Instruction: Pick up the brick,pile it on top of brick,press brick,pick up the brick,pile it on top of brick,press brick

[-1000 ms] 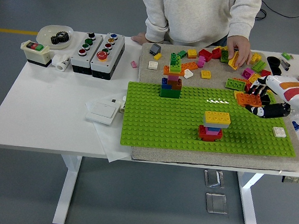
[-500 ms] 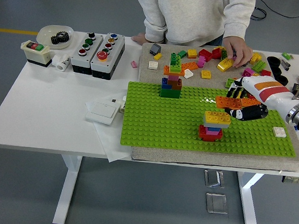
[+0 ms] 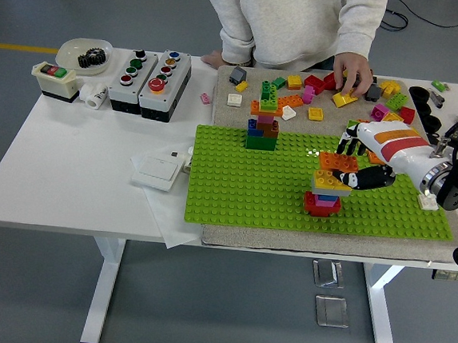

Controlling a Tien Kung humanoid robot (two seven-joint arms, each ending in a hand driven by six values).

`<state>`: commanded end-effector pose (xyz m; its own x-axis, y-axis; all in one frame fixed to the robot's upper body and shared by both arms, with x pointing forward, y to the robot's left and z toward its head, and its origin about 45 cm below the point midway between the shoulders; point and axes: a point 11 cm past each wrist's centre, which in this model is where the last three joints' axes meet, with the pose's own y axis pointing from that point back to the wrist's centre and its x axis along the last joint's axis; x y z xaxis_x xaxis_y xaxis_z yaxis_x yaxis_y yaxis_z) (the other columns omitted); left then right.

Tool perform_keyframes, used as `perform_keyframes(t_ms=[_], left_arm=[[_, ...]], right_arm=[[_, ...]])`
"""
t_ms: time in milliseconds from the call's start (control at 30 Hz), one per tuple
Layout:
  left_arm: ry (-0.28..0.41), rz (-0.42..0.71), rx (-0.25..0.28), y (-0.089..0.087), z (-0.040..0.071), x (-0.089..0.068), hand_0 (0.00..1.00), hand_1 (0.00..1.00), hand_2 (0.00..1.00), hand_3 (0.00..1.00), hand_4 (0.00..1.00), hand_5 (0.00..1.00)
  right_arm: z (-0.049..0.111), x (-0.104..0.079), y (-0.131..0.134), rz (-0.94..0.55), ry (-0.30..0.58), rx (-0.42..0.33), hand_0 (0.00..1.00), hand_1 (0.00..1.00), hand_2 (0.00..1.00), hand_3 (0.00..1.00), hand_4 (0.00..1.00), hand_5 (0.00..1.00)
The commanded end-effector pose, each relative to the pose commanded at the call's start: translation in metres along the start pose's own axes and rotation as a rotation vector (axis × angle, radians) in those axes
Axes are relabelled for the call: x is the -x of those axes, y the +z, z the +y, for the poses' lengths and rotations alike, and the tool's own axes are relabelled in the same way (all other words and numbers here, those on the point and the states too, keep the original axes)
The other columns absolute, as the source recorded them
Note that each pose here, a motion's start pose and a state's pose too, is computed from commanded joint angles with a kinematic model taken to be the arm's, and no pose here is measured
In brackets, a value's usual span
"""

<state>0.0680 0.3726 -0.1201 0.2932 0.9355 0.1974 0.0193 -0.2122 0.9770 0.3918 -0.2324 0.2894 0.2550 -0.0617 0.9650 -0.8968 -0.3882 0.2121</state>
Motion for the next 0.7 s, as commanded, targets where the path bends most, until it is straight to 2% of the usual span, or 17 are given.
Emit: perform_keyframes(t_ms=[233,700], left_arm=[[0.000,0.001,0.002,0.0007,0.0001,0.0001,0.786,0.731,0.637,0.558,0.580,0.601],[0.001,0.000,0.004,0.0017,0.0003,0.0000,0.785,0.732,0.636,0.558,0.581,0.604]], right_arm=[[0.0014,0.0062,-0.0021,0.010,-0.020,-0.009,0.581,0.507,0.537,0.494,0.728,0.335],[-0.0015,0.0063,-0.0053,0.058,-0.011,-0.029,0.578,0.509,0.541,0.497,0.739,0.353]])
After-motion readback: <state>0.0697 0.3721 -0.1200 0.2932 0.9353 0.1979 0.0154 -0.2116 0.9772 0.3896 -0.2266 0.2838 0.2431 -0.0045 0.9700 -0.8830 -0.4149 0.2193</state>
